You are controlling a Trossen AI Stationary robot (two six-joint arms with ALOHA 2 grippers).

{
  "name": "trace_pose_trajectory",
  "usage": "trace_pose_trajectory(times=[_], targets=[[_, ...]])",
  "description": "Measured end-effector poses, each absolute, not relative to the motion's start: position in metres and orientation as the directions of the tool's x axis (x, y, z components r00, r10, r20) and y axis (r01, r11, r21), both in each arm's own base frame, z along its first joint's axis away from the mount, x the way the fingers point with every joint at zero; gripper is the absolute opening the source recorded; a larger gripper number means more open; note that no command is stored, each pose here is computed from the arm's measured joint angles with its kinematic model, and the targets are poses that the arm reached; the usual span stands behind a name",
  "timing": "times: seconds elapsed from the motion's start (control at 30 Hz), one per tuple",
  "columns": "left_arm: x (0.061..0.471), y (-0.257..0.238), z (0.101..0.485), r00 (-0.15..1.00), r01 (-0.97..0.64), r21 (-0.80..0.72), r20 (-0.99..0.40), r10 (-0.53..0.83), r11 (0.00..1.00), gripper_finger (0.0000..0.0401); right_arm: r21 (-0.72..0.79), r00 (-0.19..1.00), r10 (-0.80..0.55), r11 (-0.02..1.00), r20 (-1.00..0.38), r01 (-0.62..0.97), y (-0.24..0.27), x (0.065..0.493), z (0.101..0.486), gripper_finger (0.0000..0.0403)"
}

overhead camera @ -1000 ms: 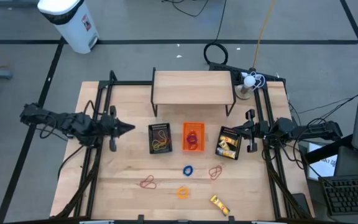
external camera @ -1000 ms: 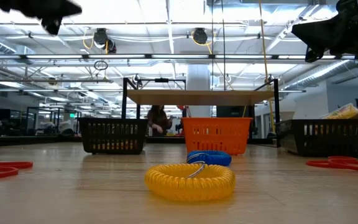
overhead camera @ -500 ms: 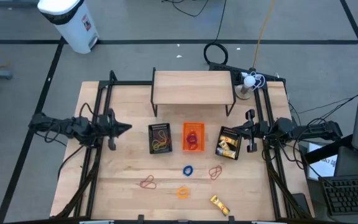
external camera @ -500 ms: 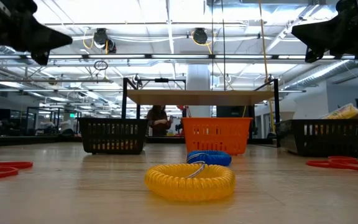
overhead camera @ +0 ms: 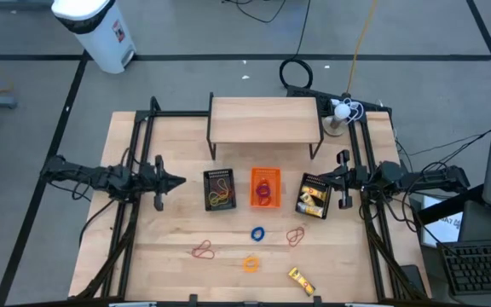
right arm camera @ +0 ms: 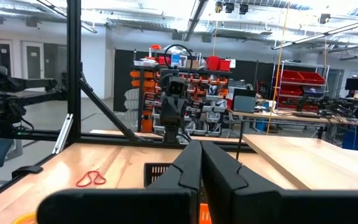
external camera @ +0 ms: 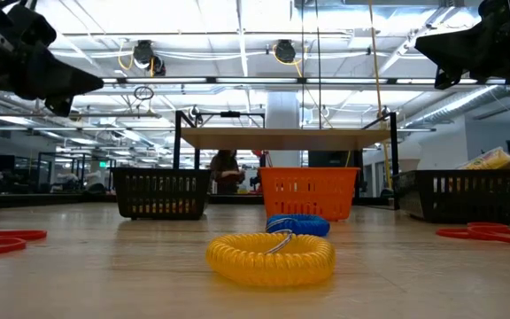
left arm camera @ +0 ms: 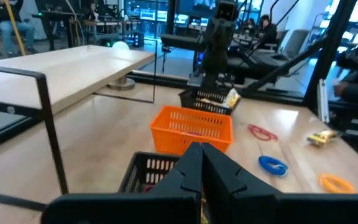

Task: Pick & Place Office Desk Supplies
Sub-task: Put the blue spring rubber band into the orange bin

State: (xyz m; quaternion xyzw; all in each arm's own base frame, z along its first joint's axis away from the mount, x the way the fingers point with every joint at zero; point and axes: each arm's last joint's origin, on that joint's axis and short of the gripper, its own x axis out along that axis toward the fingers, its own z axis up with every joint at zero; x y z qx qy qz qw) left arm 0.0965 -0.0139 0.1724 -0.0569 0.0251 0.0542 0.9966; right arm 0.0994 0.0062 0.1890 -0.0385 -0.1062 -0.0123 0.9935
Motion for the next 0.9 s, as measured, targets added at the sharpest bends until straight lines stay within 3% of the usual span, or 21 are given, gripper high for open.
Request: trace_pose_trajectory(times=[0.53, 0.7, 0.9], targets=[[0.098, -0.014, 0.171, 0.992, -0.112, -0.112, -0.064, 0.105, 0.987, 0.0008, -0.074, 0.977, -0.016, 0.997, 0.214, 0.033, 0.006, 0.099, 0.189, 0.0004], [0.095, -0.013, 0.200, 0.987, -0.092, -0.137, 0.120, 0.109, 0.986, 0.0013, -0.069, 0.970, -0.017, 0.997, 0.244, 0.035, 0.006, 0.099, 0.192, 0.0004], [0.093, -0.010, 0.210, 0.966, -0.205, -0.026, 0.158, 0.206, 0.978, 0.0009, -0.072, 0.970, -0.017, 0.997, 0.242, 0.035, 0.006, 0.099, 0.192, 0.0004]])
